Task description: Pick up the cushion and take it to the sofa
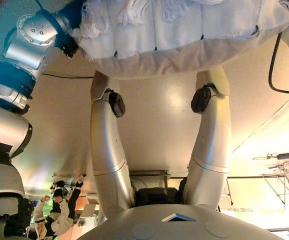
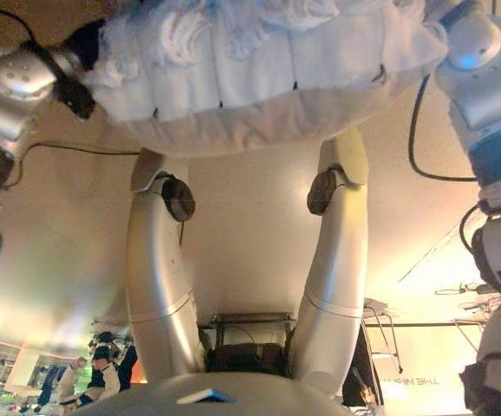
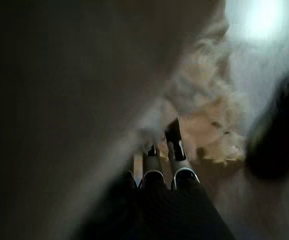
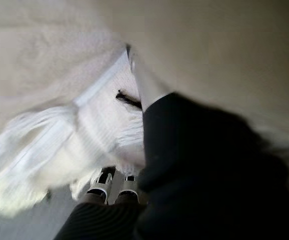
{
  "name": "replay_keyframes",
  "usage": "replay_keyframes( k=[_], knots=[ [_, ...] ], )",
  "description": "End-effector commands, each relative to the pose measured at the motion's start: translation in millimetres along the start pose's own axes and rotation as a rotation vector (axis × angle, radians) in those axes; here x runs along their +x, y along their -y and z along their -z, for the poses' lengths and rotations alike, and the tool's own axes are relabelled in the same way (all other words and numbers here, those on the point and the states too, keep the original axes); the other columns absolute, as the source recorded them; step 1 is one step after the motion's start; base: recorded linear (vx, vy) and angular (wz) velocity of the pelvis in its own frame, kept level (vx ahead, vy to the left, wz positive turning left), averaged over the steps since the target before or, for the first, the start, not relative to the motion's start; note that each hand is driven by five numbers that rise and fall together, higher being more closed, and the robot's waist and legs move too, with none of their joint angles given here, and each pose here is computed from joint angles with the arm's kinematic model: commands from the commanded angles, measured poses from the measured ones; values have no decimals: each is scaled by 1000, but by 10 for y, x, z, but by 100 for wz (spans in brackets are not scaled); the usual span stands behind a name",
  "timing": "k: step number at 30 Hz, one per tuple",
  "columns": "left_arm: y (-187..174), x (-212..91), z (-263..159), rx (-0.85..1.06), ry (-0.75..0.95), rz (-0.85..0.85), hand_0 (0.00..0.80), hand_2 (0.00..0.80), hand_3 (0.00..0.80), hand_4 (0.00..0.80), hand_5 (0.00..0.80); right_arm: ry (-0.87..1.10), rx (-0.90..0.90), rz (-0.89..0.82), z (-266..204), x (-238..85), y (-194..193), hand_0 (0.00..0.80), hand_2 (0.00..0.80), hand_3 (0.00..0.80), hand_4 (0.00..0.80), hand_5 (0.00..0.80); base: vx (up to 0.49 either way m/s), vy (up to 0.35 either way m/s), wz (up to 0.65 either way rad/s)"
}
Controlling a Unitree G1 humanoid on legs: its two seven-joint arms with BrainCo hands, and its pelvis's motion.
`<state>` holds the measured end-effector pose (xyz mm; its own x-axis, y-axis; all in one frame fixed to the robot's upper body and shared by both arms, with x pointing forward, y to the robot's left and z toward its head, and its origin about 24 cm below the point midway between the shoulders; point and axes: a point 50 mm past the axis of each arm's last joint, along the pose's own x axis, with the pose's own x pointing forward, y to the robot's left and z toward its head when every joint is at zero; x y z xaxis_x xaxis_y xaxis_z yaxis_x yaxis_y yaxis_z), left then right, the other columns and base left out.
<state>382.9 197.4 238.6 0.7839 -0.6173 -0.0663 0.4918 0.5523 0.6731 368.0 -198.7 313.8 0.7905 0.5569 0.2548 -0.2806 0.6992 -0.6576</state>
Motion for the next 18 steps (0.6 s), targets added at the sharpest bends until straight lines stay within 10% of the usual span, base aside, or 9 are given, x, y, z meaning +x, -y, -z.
replay_keyframes(
  k=[1,2,3,18],
  knots=[
    [729,336,-835,-117,496,363,800,800,800,800,800,265,121,-306,-413,214,-645,220,220,220,220,220,-32,-63,12],
    [794,323,-849,-184,527,382,800,800,800,800,800,286,123,-312,-433,208,-697,414,414,414,414,414,-31,-53,11],
    [816,317,-848,-216,541,383,800,800,800,800,800,301,112,-304,-449,204,-711,800,800,800,800,800,-40,-61,9],
    [1462,85,-125,-674,590,131,800,800,800,800,800,262,412,-61,333,-242,-1118,800,800,800,800,800,-29,-46,1]
  ],
)
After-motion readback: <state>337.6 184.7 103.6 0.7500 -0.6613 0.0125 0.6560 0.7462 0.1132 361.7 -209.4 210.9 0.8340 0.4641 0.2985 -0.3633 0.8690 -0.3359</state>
